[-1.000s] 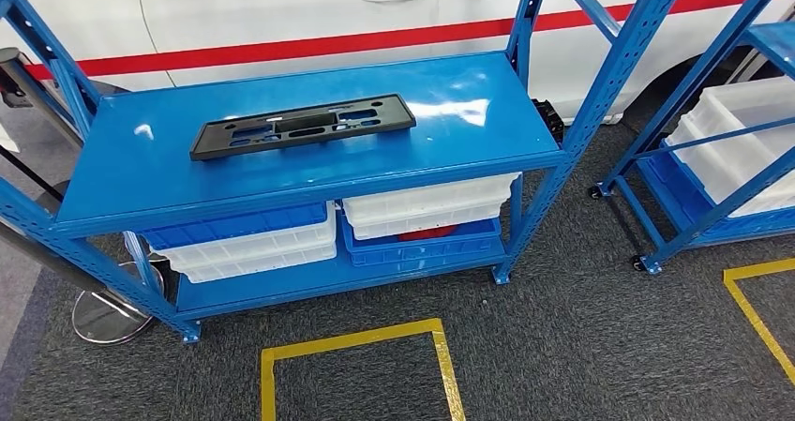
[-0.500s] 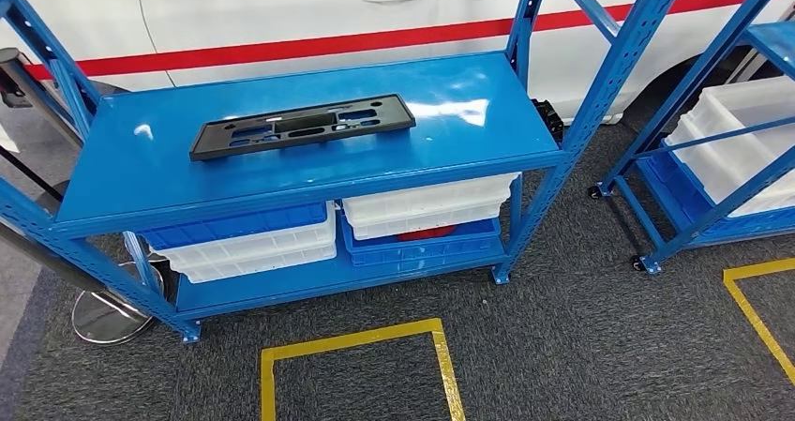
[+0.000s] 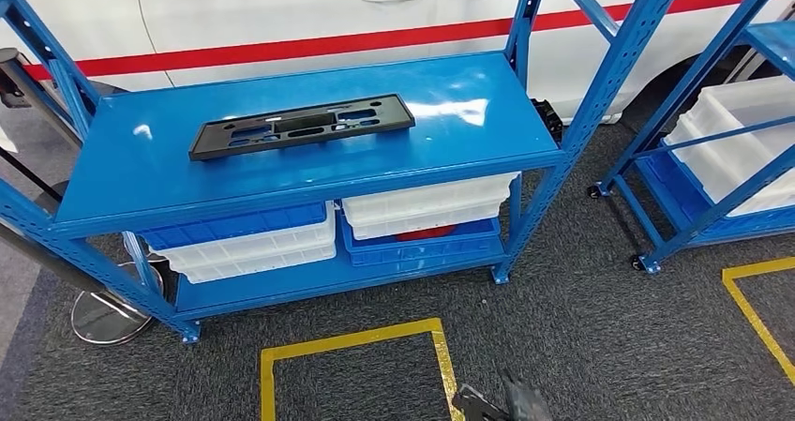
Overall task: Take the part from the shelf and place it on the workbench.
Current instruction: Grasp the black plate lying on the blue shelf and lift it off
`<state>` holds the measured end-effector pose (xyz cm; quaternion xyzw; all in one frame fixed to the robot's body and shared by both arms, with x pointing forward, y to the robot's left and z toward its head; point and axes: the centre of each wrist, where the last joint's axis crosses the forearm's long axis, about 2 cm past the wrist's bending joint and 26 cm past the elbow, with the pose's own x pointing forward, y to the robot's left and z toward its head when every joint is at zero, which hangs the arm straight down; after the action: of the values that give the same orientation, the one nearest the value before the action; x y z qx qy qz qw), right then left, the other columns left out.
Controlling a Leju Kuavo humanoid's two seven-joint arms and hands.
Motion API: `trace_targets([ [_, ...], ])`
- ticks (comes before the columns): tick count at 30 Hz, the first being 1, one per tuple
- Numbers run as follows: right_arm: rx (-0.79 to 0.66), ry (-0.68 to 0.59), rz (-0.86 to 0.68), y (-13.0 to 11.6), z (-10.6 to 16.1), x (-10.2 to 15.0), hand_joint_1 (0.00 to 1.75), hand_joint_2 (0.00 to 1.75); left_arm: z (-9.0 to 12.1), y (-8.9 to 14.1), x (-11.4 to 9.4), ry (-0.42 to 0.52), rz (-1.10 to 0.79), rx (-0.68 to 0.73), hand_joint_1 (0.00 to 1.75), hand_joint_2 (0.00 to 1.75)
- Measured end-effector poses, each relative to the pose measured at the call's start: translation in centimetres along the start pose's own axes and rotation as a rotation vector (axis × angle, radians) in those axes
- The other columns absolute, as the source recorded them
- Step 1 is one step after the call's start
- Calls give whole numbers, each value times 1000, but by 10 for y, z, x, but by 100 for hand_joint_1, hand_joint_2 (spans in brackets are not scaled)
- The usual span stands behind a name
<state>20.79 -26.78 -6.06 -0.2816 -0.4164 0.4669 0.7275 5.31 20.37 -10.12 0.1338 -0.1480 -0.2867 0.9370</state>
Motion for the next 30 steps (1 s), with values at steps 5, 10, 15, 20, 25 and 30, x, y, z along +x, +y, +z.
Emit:
trace_targets([
  [5, -184, -316, 410, -121, -69, 63, 0, 175, -2, 4, 8, -23, -37, -22, 0, 175],
  [10, -428, -445, 859, -269, -98, 135, 0, 175, -4, 8, 14, -36, -50, -12, 0, 175],
  [15, -547, -472, 977, -314, -95, 160, 0, 175, -4, 10, 16, -43, -59, -8, 0, 175],
  [20, -631, -470, 1080, -369, -87, 182, 0, 175, -5, 12, 20, -47, -78, -7, 0, 175],
  [25, -732, -464, 1038, -427, -71, 206, 0, 175, -5, 13, 20, -44, -96, -6, 0, 175],
  [30, -763, -496, 928, -445, -64, 215, 0, 175, -5, 13, 16, -46, -96, -7, 0, 175],
])
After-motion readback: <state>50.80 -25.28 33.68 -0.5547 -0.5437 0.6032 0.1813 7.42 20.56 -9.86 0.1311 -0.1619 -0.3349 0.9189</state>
